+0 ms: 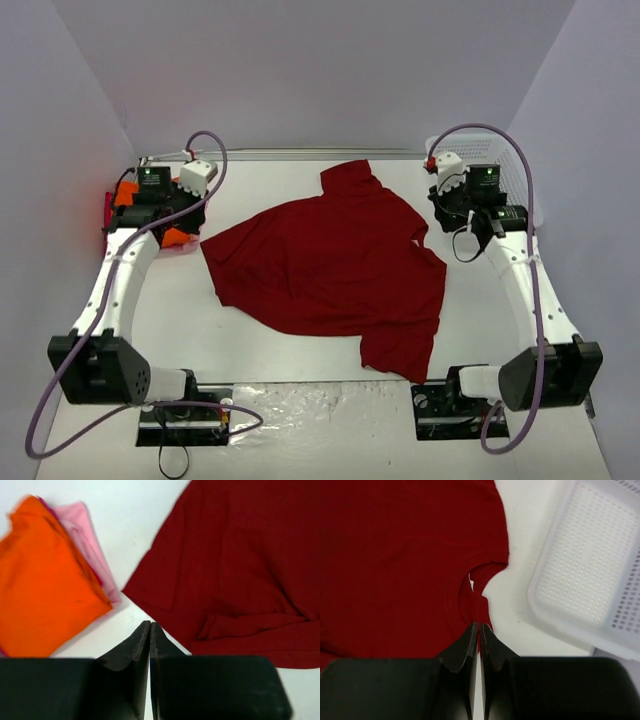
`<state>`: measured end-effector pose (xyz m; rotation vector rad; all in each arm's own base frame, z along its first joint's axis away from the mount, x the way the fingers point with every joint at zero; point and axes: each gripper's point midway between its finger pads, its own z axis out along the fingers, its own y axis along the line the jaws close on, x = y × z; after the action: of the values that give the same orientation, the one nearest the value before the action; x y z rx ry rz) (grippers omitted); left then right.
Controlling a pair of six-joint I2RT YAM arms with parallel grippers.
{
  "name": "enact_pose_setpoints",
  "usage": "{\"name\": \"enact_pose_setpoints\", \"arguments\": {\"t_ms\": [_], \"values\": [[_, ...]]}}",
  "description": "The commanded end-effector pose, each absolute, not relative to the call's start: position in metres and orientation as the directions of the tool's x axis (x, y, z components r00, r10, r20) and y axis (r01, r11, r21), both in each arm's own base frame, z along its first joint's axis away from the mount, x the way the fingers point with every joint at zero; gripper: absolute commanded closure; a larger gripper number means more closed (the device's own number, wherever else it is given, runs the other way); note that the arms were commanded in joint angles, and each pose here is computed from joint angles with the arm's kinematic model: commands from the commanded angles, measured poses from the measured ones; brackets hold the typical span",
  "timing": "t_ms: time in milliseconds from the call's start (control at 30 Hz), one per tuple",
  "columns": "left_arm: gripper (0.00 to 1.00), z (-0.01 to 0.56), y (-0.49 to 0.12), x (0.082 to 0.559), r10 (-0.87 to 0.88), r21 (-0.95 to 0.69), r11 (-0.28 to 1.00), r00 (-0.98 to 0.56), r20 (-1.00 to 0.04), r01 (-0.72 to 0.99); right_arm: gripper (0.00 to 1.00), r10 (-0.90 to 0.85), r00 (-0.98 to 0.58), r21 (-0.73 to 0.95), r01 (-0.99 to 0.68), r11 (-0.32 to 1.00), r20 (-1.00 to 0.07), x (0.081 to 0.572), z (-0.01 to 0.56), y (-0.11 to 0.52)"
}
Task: Fold and stack the t-shirts
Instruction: Flatten out the tshirt
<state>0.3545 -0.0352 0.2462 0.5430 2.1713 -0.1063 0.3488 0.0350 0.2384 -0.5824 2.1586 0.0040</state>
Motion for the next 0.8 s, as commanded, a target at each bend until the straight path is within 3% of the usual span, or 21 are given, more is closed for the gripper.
{"name": "enact_pose_setpoints", "arguments": {"t_ms": [0,333,700,767], "values": [[0.98,0.217,-0.054,0.369,0.314,0.021,0.883,-0.556,-0.770,0.469,1.00,-0.399,-0.527,-0.147,-0.456,0.878,-0.750,0.368,0.215,0.046],[0.98,0.115,-0.071,0.406,0.315,-0.098,0.876,-0.713,-0.626,0.473,1.00,-0.419,-0.636,-0.062,-0.504,0.861,-0.649,0.419,0.148,0.058],[0.98,0.082,-0.040,0.435,0.351,0.072,0.921,-0.737,-0.578,0.382,1.00,-0.465,-0.675,-0.032,-0.548,0.836,-0.573,0.431,0.104,0.075],[0.93,0.084,-0.034,0.436,0.358,0.105,0.924,-0.736,-0.575,0.367,1.00,-0.469,-0.678,-0.030,-0.551,0.834,-0.566,0.430,0.101,0.075]]}}
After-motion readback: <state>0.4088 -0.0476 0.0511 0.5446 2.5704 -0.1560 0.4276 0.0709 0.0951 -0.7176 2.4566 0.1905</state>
